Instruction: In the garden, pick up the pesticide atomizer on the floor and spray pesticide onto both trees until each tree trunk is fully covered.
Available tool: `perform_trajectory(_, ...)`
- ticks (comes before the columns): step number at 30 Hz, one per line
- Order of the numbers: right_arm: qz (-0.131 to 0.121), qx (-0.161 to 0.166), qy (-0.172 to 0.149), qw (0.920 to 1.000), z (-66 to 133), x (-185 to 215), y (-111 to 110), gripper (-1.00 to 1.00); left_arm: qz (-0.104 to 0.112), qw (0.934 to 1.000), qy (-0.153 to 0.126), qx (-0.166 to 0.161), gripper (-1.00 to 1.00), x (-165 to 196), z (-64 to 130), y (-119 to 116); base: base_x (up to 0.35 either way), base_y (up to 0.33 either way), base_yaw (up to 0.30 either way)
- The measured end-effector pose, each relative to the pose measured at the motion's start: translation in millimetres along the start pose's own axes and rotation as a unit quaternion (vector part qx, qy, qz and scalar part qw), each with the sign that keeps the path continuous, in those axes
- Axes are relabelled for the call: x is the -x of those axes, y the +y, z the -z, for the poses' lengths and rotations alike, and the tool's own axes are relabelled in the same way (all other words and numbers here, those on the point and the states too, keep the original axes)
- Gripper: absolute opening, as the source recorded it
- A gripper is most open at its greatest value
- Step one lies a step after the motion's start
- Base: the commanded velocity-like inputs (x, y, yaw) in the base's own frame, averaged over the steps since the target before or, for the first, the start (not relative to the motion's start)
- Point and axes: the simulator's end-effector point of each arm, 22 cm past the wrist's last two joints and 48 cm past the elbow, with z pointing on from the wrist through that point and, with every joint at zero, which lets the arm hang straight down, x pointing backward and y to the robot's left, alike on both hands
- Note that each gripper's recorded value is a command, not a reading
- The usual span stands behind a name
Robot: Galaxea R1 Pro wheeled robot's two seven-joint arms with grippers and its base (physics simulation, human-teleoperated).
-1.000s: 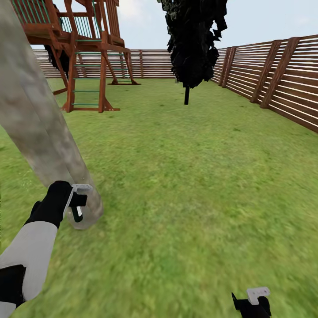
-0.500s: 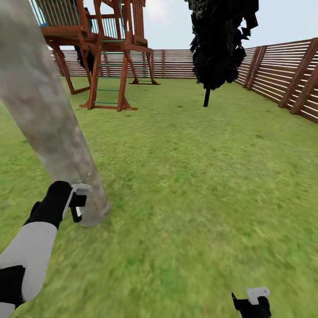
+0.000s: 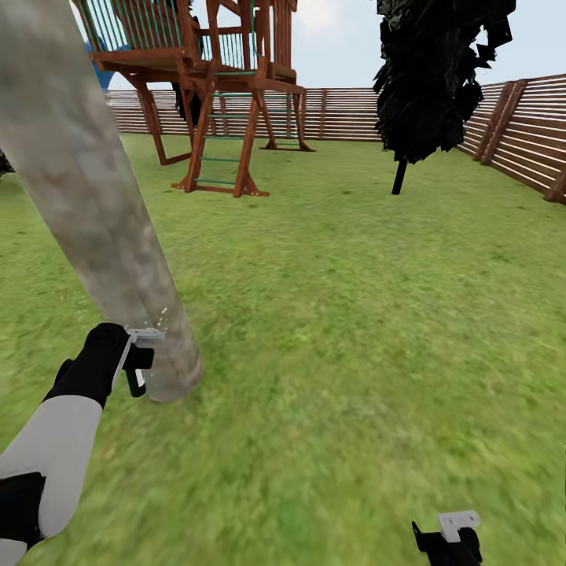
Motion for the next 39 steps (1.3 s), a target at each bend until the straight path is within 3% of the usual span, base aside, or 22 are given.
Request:
perform_trajectory(10, 0.000, -0.001, 0.000, 1.0000, 0.0, 0.1, -1.0, 1.00, -0.001, 0.9999, 0.014, 0.006, -1.00, -18.3, -8.9, 6.7, -0.007, -0.253, 0.001)
perform_trajectory(15, 0.000, 0.000, 0.000, 1.0000, -0.1, 0.1, -0.1, 1.00, -0.008, 0.9977, 0.067, 0.010, -1.00, -97.1, -37.3, 9.4, -0.014, -0.030, 0.153)
perform_trajectory(18, 0.000, 0.000, 0.000, 1.0000, 0.0, 0.2, -0.1, 1.00, -0.016, 0.9982, 0.056, 0.014, -1.00, -105.8, -44.2, 8.0, 0.000, -0.001, 0.273)
perform_trajectory(21, 0.000, -0.001, 0.000, 1.0000, 0.0, 0.2, -0.7, 1.00, -0.001, 0.9971, 0.059, 0.049, -1.00, -112.1, -47.2, 24.5, 0.000, 0.000, 0.200)
perform_trajectory(22, -0.001, -0.002, 0.000, 1.0000, 0.0, -0.1, -0.8, 1.00, -0.005, 0.9979, 0.049, 0.041, -1.00, -128.4, -67.8, 14.9, 0.000, 0.000, 0.012)
perform_trajectory(23, -0.001, -0.002, 0.000, 1.0000, 0.1, -0.4, -0.6, 1.00, -0.003, 0.9983, 0.049, 0.032, -1.00, -134.6, -73.3, 7.0, 0.022, -0.062, 0.005)
perform_trajectory(29, -0.002, -0.003, 0.000, 1.0000, 0.1, -0.3, -1.6, 1.00, -0.006, 0.9988, 0.035, 0.032, -1.00, -125.3, -71.1, 1.3, 0.136, -0.217, 0.001)
perform_trajectory(33, -0.005, -0.004, 0.000, 1.0000, 0.1, 0.0, -0.9, 1.00, 0.024, 0.9977, 0.037, 0.050, -1.00, -129.4, -71.3, 16.7, 0.161, -0.247, 0.043)
perform_trajectory(39, -0.005, -0.004, 0.000, 1.0000, 0.1, 0.0, -1.1, 1.00, 0.029, 0.9972, 0.038, 0.057, -1.00, -130.4, -71.0, 19.3, 0.158, -0.248, 0.256)
